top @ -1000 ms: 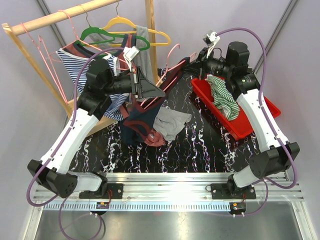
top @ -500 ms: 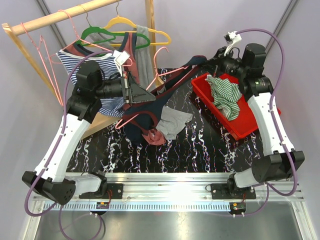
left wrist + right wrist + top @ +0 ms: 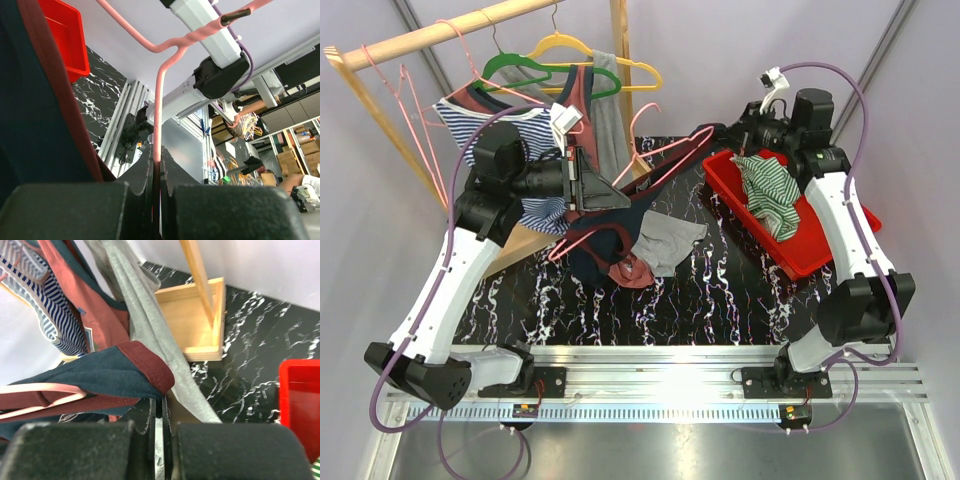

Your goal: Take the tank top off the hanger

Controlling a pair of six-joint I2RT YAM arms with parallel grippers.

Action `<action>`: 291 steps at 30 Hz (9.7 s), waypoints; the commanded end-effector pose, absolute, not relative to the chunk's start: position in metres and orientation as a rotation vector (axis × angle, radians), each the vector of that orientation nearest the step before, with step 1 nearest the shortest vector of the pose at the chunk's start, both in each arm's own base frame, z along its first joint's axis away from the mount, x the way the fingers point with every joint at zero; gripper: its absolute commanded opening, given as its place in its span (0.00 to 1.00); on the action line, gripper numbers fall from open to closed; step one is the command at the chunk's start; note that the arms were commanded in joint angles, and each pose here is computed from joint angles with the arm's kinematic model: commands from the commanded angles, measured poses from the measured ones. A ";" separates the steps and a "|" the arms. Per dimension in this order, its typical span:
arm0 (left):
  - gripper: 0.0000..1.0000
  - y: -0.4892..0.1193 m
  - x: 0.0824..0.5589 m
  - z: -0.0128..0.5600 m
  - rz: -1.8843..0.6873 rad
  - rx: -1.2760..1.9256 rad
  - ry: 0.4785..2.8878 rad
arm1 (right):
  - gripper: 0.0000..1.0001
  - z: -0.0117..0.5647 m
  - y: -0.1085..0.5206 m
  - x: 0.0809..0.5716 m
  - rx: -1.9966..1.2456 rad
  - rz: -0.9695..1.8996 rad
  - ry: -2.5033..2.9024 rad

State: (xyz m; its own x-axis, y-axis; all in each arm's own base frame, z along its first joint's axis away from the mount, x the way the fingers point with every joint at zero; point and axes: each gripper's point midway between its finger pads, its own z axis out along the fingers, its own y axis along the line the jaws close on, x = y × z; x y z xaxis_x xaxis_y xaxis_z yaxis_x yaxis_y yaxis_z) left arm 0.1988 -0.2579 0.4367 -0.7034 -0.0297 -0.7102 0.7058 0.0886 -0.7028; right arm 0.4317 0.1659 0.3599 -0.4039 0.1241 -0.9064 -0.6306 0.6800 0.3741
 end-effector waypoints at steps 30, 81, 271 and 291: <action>0.00 -0.281 0.269 0.382 -1.722 0.527 1.854 | 0.56 0.281 0.171 0.363 -0.708 1.045 1.869; 0.00 -0.308 0.228 0.354 -1.698 0.736 1.975 | 0.00 0.315 0.248 0.345 -1.561 0.325 0.979; 0.00 0.003 0.189 0.482 -0.115 -0.373 1.569 | 1.00 0.343 0.125 0.423 -0.650 0.064 1.447; 0.00 -0.001 0.288 0.494 -0.069 -0.541 1.524 | 1.00 0.360 0.126 0.429 -0.668 0.061 1.424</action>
State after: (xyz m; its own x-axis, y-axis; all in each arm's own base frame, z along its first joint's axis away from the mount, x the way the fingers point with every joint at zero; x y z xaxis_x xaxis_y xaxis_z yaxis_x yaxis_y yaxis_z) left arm 0.2644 0.0094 0.4708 0.0039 -0.3022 -0.9533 -0.3623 0.8881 -0.2830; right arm 0.4269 0.1251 0.3254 0.0925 -0.3577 -0.9292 -0.4411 0.8219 -0.3603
